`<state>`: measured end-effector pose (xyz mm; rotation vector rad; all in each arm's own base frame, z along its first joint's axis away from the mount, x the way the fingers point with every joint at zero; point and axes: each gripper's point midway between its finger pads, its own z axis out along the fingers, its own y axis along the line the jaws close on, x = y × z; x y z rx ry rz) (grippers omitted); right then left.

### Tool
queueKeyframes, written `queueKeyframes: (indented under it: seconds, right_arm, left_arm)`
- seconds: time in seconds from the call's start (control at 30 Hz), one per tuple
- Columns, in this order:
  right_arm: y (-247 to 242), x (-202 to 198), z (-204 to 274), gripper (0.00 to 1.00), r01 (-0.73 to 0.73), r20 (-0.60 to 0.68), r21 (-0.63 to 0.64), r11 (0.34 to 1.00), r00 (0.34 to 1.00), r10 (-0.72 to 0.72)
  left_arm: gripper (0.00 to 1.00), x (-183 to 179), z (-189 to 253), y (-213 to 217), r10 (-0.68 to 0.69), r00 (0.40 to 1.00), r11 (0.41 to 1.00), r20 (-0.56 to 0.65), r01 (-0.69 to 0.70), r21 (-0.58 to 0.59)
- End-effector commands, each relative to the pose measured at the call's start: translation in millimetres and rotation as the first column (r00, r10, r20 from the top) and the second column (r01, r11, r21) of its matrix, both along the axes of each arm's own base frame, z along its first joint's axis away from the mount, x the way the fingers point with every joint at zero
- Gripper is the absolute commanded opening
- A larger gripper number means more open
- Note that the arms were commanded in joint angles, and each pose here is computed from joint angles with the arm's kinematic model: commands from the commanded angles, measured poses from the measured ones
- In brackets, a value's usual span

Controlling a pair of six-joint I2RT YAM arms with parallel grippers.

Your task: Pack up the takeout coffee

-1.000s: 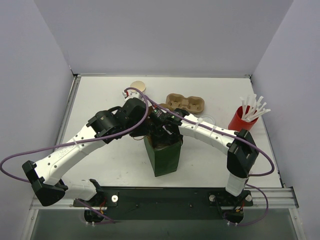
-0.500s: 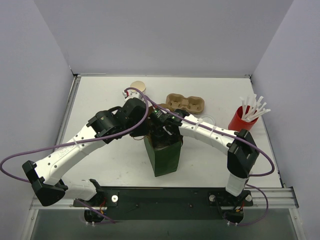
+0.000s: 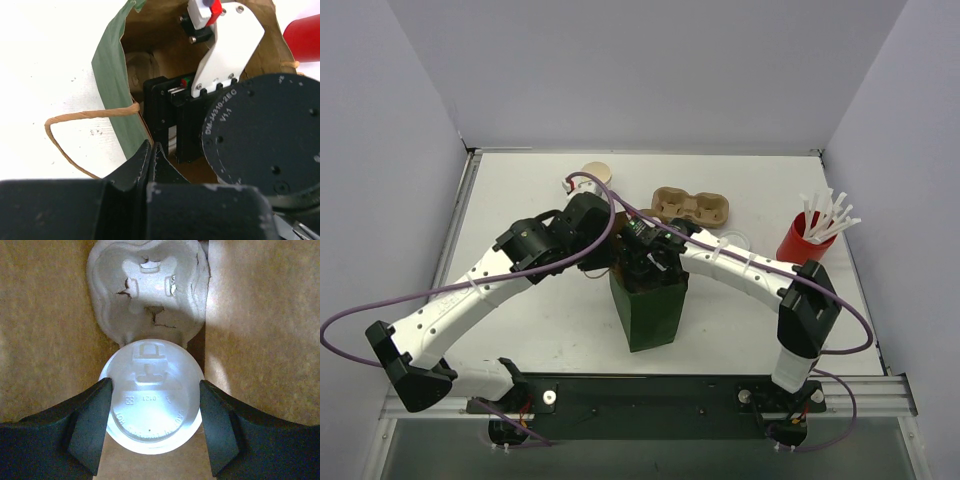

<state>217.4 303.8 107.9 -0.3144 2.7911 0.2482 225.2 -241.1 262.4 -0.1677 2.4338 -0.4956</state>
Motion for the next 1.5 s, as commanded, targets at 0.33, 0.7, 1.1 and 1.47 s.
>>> queueKeyframes:
  seconds: [0.33, 0.7, 1.1, 1.47]
  right_arm:
    - [-27.5, -41.7, -4.6, 0.29, -0.08, -0.152, -0.137, 0.987, 0.987, 0.058]
    - [-30.9, -41.3, -26.5, 0.3, -0.073, -0.191, -0.193, 0.978, 0.981, 0.035]
    - [-32.1, -38.8, -21.4, 0.32, -0.06, -0.177, -0.192, 0.979, 0.984, 0.026]
    - [-36.5, -39.2, -23.0, 0.33, -0.059, -0.169, -0.207, 0.976, 0.985, 0.023]
  left_arm:
    - [0.0, 43.7, 26.2, 9.2, 0.096, 0.972, 0.995, 0.215, -0.094, -0.019]
    - [0.0, 38.1, 41.5, 6.1, 0.046, 0.959, 0.997, 0.281, -0.025, -0.079]
    - [0.0, 23.4, 27.0, 4.4, 0.0, 0.972, 0.995, 0.233, 0.022, -0.092]
    - [0.0, 23.9, 26.1, 4.6, 0.002, 0.973, 0.996, 0.23, 0.019, -0.088]
